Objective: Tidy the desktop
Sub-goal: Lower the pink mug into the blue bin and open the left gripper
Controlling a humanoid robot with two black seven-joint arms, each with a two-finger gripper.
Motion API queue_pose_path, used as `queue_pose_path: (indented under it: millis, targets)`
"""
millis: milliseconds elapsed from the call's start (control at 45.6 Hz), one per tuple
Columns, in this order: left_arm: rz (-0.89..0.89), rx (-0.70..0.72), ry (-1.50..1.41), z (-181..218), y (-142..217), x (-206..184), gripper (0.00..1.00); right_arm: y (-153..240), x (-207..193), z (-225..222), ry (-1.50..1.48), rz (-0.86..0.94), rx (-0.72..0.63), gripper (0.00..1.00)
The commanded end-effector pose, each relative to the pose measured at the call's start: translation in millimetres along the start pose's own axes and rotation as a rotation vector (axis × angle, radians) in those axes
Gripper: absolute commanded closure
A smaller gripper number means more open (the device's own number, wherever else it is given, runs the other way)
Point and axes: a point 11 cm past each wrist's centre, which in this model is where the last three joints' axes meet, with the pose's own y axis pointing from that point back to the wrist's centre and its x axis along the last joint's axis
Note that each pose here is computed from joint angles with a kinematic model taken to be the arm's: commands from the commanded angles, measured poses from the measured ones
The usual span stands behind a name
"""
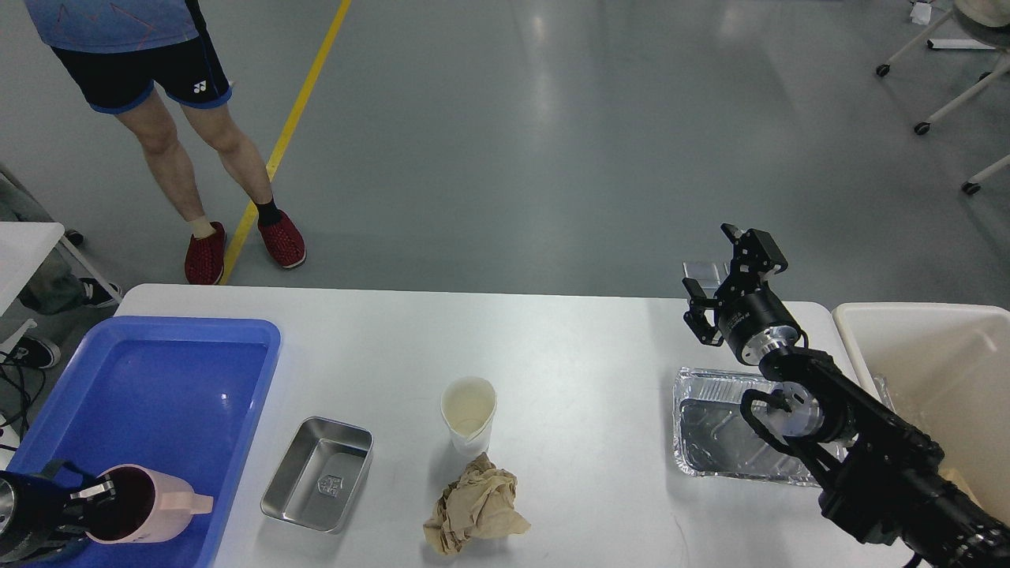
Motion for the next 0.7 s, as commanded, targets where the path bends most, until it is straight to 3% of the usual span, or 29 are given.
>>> queue_pose_path:
  millis: [0, 680]
  targets:
    - [-0.001, 0.001, 0.004, -0.4, -0.1, -0.2, 0.03, 0.5, 0.6, 3.3, -0.005, 0.005, -0.005, 0.0]
    - [0.004, -0.001, 0.005, -0.5, 1.9, 1.4, 0.03, -0.7, -3.2, 4.3, -0.011, -0.001, -0.004, 0.0]
